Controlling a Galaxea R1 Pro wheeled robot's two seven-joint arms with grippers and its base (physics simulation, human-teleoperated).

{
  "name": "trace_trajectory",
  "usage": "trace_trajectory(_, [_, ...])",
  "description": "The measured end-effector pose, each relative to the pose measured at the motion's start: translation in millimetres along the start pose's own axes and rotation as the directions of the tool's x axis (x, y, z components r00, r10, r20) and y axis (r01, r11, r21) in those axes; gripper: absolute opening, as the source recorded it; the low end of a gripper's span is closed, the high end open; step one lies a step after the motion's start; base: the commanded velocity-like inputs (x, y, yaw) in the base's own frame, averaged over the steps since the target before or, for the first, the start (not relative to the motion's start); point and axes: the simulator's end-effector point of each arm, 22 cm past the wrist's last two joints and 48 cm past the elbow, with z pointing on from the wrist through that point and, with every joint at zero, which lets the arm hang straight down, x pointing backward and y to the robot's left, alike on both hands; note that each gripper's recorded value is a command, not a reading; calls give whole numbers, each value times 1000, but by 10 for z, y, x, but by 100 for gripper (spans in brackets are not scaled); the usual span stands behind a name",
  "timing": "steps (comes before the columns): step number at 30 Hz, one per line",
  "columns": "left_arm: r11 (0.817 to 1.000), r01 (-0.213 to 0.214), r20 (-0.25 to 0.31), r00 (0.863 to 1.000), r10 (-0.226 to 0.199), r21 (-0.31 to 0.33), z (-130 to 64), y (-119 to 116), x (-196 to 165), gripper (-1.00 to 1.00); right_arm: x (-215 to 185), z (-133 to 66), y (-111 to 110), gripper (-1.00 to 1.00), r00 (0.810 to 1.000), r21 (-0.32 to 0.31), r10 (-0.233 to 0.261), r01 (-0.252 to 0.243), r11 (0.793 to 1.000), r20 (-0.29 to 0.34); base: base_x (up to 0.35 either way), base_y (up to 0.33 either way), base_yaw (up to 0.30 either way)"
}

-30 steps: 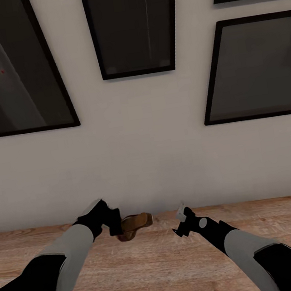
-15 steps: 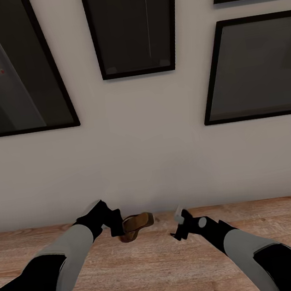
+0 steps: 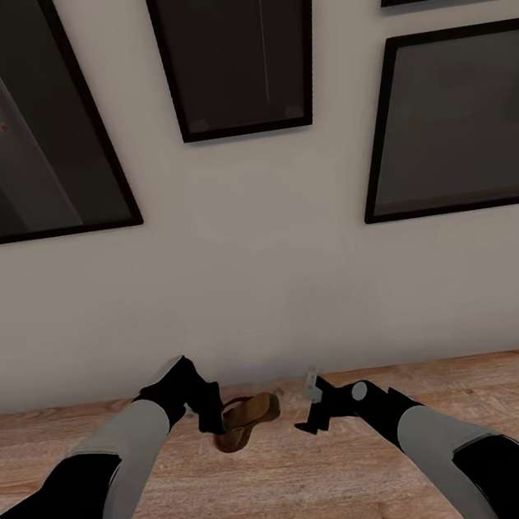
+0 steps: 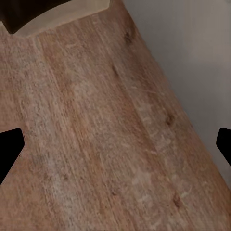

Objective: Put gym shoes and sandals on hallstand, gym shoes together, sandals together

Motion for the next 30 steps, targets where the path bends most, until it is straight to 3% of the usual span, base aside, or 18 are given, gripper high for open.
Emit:
trace_trajectory(13, [999, -3, 2, 1000, 3, -37, -2, 82, -3, -100, -23, -7, 197, 100, 1000, -89, -4, 5, 996, 8, 0, 0, 0])
trace_trajectory(30, [999, 2, -2, 1000, -2, -40, 3, 90, -6, -100, -25, -9, 231, 100, 1000, -104, -4, 5, 995, 9, 0, 0, 0])
